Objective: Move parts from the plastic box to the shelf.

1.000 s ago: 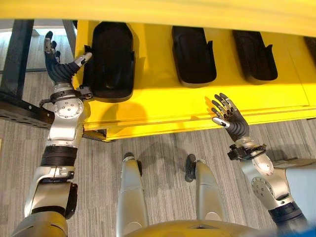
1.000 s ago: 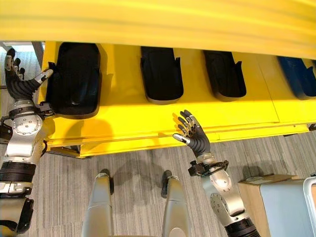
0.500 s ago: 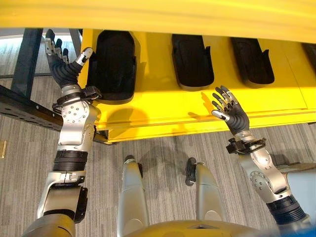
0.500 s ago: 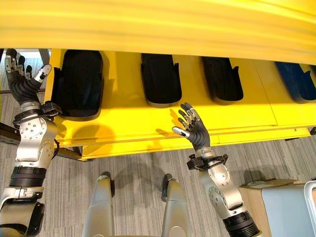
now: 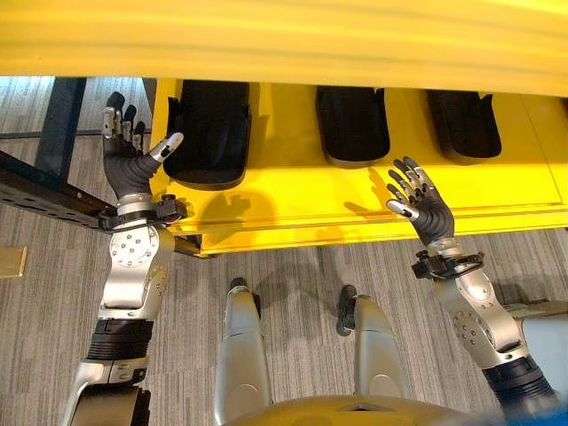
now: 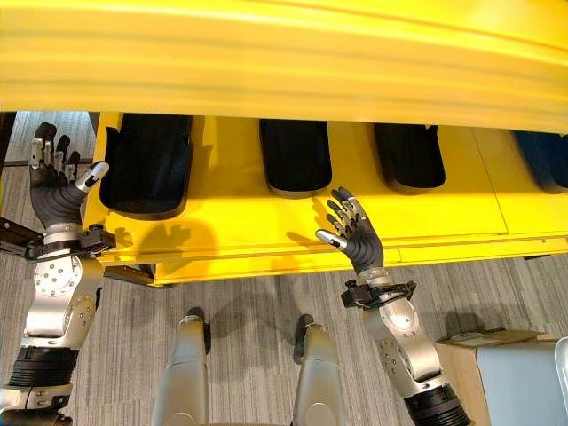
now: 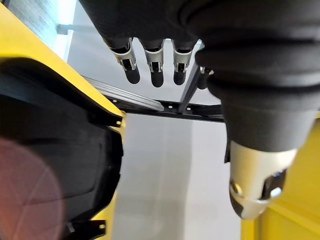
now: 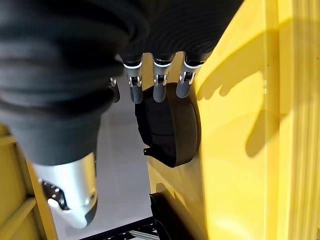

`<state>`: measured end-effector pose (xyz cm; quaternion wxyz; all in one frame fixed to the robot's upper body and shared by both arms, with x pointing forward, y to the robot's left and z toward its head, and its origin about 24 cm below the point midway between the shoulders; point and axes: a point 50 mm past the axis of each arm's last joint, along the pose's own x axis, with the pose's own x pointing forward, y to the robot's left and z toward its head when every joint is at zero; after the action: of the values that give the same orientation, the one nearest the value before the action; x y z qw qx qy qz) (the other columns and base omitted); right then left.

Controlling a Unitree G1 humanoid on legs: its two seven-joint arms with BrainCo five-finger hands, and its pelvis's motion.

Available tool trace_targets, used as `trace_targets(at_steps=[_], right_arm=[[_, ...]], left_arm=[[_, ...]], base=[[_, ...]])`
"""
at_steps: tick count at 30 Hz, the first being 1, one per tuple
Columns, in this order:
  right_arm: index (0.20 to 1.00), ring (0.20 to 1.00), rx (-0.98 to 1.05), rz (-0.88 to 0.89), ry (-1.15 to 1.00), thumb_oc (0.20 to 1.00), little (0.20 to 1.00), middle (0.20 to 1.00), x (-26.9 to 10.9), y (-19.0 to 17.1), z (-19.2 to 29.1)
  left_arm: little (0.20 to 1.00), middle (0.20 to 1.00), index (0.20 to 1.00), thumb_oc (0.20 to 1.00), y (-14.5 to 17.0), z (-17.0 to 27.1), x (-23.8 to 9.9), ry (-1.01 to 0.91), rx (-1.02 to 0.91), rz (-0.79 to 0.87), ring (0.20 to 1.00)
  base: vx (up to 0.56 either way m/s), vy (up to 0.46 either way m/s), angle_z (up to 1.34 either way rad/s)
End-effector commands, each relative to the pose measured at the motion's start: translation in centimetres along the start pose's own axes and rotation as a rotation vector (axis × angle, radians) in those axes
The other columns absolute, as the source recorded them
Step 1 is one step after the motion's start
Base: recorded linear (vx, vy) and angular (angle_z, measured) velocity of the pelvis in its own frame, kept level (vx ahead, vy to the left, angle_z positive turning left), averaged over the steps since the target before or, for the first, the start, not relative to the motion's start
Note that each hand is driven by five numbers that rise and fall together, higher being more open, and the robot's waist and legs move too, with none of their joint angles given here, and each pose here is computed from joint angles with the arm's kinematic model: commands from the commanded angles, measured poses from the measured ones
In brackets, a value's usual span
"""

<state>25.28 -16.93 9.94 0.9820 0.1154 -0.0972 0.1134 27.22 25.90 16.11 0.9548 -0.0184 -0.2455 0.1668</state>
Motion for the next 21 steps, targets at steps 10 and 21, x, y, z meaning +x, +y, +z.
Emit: trace_targets(at_steps=[10,21], right_arm=[[1.000,1.000,-0.039,-0.005,-0.177,1.000,1.000,1.000,-0.7,-0.2,3.3],[1.000,1.000,-0.029,-0.026,-0.168,1.000,1.000,1.000,-0.9,-0.4,3.1]], left_arm=[[1.000,1.000,1.000,1.000,-2.5,-2.3,-2.1,0.117,-0.138,-0.121,1.000],[1.000,1.000,1.000,1.000,-1.0,-3.8,-2.3,0.179,-0.119,-0.020,1.000]], base=[[0.00,0.000,0.00],[0.00,0.000,0.00]])
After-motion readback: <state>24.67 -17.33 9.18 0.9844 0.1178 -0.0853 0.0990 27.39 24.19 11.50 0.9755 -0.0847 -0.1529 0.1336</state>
